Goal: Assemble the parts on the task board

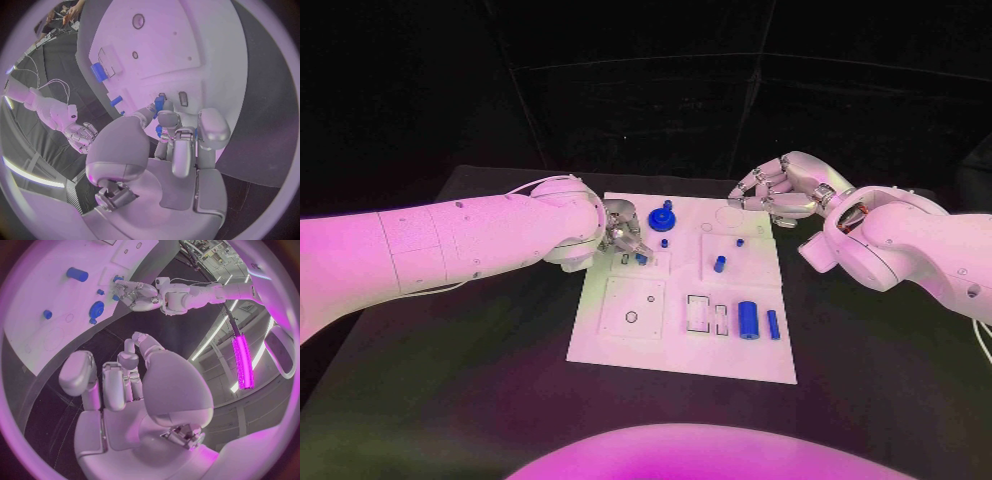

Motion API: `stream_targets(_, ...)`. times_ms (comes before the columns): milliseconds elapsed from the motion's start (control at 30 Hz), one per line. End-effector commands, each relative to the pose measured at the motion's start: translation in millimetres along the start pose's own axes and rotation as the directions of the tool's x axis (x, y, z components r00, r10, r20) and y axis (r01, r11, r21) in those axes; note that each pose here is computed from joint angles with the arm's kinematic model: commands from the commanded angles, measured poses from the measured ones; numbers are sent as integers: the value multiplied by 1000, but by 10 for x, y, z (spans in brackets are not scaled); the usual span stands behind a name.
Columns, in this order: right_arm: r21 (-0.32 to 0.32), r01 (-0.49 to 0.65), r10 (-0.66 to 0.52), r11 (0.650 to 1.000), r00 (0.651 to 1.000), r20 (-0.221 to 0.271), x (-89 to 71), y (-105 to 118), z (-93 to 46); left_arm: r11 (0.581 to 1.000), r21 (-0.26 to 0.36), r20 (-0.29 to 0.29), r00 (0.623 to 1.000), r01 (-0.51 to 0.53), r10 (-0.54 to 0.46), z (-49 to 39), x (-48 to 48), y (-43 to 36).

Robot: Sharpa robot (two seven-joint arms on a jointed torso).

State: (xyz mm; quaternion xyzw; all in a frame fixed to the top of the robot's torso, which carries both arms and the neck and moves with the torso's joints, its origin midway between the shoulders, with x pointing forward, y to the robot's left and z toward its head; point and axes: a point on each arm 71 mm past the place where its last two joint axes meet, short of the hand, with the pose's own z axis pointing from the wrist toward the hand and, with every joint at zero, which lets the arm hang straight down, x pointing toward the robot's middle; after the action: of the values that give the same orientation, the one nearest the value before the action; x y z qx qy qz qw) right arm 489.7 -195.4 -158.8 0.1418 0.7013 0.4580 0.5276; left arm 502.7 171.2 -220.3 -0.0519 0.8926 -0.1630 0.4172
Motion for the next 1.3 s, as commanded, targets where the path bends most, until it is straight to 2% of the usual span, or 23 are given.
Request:
stream_targets(33, -11, 1, -1, 1000, 1000, -7, 2, 19, 5, 999, -10, -9, 999, -38, 38, -11, 21, 21)
stream_targets(267, -11, 1, -1, 1000, 1000, -9, 4, 18, 7, 999, -12, -20, 999, -44, 44, -29, 34, 35)
stream_targets(567, -13, 1, -1, 1000, 1000, -11, 10, 23, 12, 999, -12, -28, 998, -50, 49, -19, 40, 17)
stream_targets(1300, -21, -1, 1, 1000, 1000, -14, 24, 41, 14, 998, -31, -118, 992, -50, 46, 112, 31, -43)
